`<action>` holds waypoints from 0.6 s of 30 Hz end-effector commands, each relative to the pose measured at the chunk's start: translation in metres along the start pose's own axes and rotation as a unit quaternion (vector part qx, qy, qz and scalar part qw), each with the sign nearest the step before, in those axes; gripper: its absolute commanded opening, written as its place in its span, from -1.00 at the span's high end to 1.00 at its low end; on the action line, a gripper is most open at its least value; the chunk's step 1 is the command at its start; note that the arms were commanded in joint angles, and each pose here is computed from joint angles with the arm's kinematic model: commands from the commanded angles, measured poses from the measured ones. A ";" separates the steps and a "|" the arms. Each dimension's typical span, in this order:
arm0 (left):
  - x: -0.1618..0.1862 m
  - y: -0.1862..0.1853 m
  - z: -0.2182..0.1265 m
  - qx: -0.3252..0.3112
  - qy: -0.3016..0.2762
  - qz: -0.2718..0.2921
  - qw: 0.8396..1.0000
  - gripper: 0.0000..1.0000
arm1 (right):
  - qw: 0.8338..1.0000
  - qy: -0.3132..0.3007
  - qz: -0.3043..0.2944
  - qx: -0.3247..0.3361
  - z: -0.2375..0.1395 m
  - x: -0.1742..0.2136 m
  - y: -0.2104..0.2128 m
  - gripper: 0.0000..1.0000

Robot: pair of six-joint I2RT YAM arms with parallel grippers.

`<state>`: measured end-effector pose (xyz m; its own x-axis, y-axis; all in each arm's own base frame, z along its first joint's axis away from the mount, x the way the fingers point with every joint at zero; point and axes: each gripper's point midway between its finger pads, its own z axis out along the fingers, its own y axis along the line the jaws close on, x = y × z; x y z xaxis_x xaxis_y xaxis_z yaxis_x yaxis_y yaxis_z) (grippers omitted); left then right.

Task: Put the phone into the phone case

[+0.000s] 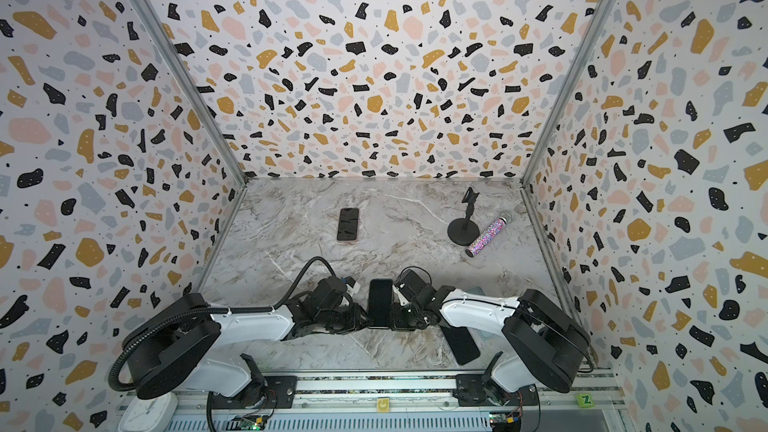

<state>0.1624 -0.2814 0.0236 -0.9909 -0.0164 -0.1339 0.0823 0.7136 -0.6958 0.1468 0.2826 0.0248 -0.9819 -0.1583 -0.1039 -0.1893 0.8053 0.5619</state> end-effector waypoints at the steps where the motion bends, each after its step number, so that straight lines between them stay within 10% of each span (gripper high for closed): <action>1: 0.012 -0.025 0.007 0.050 0.024 0.033 0.998 0.41 | 0.999 0.011 -0.040 -0.029 0.032 0.005 0.008 0.86; 18: 0.001 0.003 -0.023 -0.044 0.017 0.056 0.997 -0.10 | 0.995 -0.082 -0.057 0.010 -0.033 -0.035 0.010 0.48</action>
<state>0.1607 -0.2684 0.0405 -0.9786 0.0651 -0.1952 0.1776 0.7461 -0.6417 0.1765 0.2762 0.0584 -0.9434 -0.1448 -0.2985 -0.2909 0.7938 0.5341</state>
